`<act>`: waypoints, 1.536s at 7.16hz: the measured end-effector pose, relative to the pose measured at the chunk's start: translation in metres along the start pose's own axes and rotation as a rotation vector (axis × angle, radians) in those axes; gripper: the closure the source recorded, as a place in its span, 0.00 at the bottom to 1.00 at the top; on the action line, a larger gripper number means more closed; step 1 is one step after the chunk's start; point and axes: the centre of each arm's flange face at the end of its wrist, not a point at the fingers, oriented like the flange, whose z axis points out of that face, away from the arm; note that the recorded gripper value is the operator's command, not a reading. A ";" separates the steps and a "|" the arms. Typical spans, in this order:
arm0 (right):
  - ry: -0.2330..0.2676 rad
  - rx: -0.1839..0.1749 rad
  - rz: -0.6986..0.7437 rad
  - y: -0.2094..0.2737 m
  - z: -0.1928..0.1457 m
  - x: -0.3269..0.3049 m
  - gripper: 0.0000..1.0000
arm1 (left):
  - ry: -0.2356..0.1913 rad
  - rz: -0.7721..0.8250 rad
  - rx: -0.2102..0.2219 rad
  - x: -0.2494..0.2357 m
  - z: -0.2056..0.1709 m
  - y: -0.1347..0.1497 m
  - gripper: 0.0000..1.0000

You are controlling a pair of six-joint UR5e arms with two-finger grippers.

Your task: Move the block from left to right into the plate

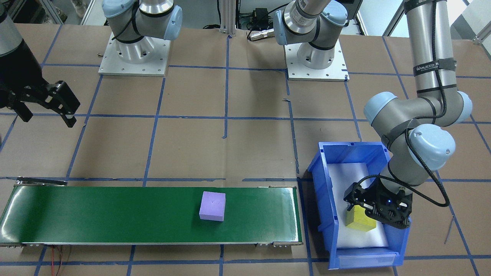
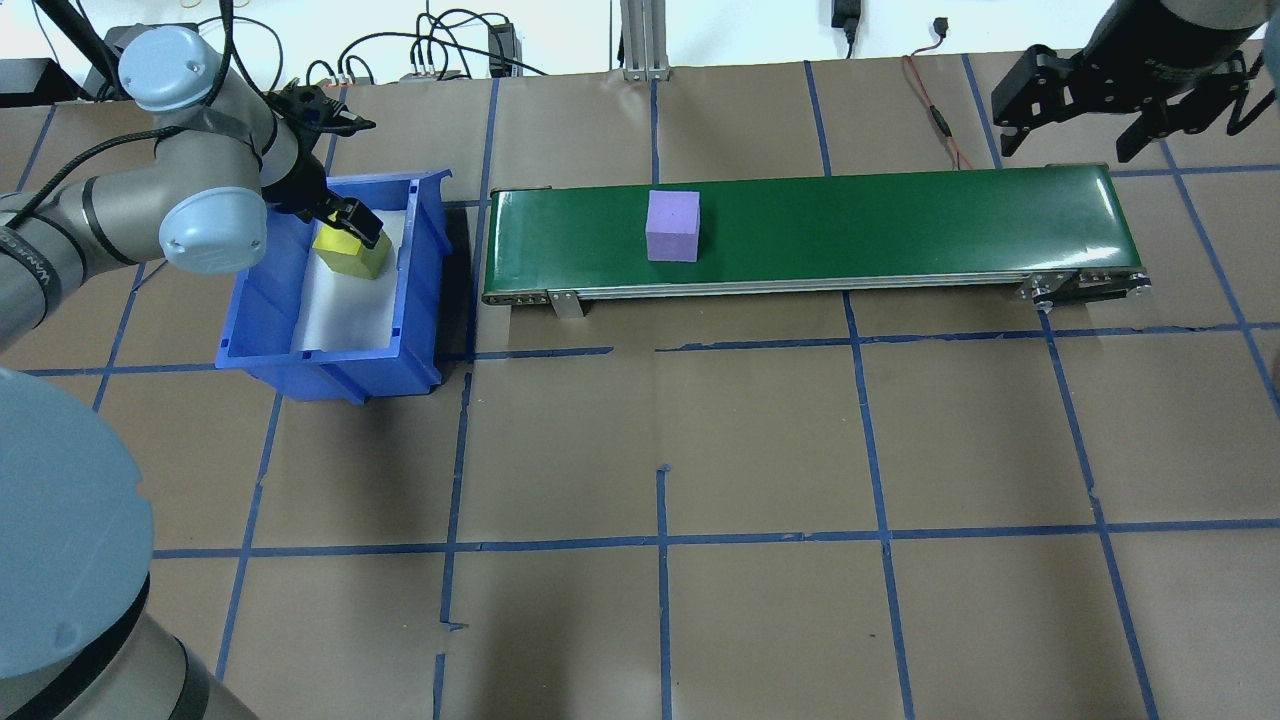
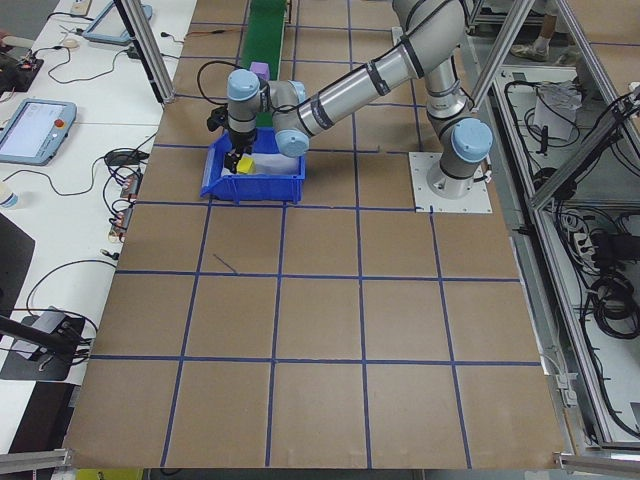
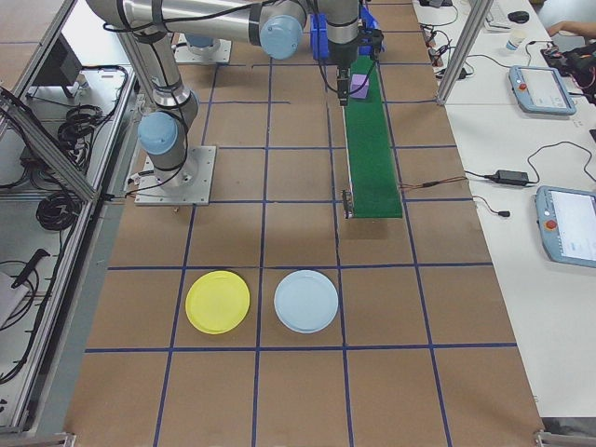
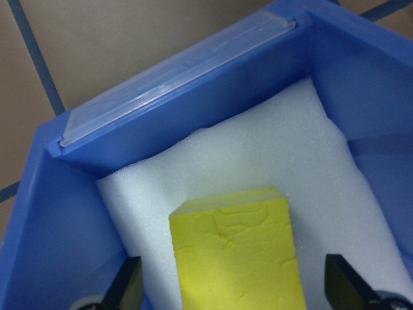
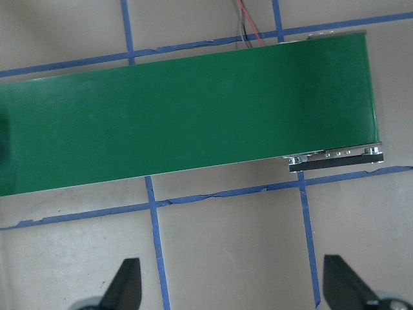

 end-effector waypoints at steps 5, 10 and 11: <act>-0.123 0.024 0.294 -0.012 0.008 0.148 0.00 | -0.028 0.005 0.021 -0.003 -0.022 -0.005 0.52; -0.221 0.030 0.183 -0.026 0.035 0.180 0.00 | -0.028 0.070 0.125 0.113 -0.169 -0.036 0.52; -0.258 0.041 0.115 -0.032 0.045 0.181 0.00 | 0.011 0.056 0.112 0.135 -0.157 -0.042 0.53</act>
